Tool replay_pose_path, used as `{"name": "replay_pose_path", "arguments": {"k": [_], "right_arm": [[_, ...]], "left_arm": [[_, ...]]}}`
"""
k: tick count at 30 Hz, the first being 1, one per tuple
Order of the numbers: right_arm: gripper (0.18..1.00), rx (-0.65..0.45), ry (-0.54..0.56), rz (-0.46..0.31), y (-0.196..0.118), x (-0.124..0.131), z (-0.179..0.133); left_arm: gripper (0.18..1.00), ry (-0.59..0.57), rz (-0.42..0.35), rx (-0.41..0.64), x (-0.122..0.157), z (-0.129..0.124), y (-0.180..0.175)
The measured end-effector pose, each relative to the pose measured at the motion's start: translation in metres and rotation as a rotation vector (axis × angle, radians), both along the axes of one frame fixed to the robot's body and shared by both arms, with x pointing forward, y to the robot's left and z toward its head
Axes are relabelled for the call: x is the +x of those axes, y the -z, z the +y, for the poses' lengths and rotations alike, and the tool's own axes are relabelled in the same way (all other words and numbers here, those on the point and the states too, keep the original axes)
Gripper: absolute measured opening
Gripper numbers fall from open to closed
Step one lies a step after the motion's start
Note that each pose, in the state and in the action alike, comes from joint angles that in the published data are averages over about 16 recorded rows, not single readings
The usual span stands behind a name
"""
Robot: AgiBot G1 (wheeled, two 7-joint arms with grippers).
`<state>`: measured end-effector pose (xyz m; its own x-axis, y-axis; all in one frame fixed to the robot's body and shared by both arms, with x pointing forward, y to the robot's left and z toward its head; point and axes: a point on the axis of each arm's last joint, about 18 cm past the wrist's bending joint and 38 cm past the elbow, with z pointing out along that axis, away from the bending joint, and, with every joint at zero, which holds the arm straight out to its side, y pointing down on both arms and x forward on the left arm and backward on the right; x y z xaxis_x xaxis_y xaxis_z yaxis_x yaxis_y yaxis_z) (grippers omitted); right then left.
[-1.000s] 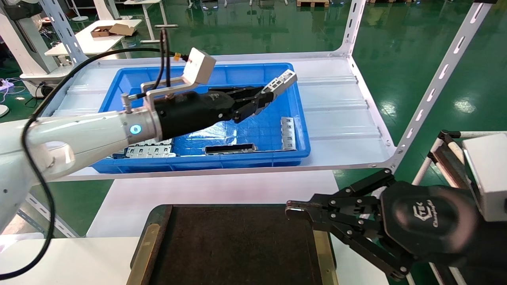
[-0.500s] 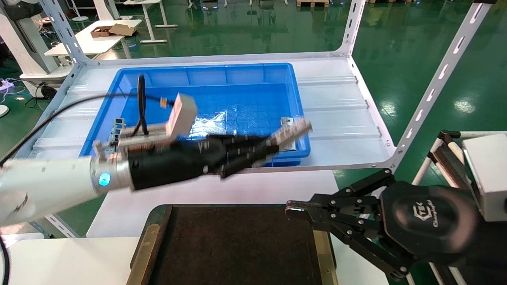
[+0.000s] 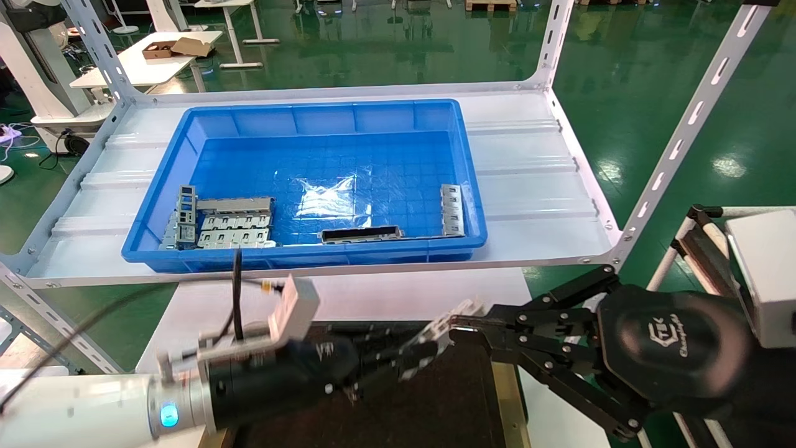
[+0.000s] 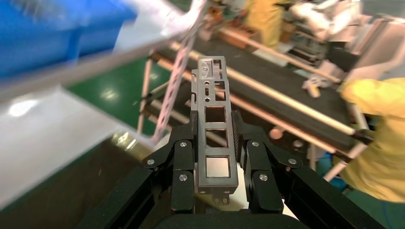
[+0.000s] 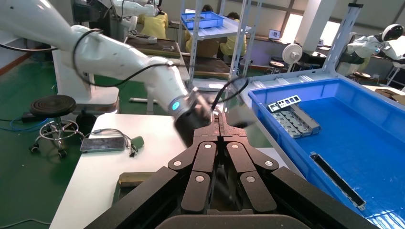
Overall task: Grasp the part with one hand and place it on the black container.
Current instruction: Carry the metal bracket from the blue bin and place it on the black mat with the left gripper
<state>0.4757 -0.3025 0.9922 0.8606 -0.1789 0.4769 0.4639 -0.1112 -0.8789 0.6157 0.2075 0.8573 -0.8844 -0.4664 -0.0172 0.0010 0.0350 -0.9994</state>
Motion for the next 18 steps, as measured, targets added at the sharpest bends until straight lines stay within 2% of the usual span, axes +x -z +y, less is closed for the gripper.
{"name": "replay_pose_path", "arguments": {"k": [8,18], "right_arm": [[0.191,0.000,0.000,0.000,0.000,0.000,0.000],[0.191,0.000,0.000,0.000,0.000,0.000,0.000]], "left_arm": [[0.321,-0.182,0.123,-0.050,-0.001,-0.009,0.058],[0.321,-0.410,0.256,-0.145,0.020,-0.026,0.110]]}}
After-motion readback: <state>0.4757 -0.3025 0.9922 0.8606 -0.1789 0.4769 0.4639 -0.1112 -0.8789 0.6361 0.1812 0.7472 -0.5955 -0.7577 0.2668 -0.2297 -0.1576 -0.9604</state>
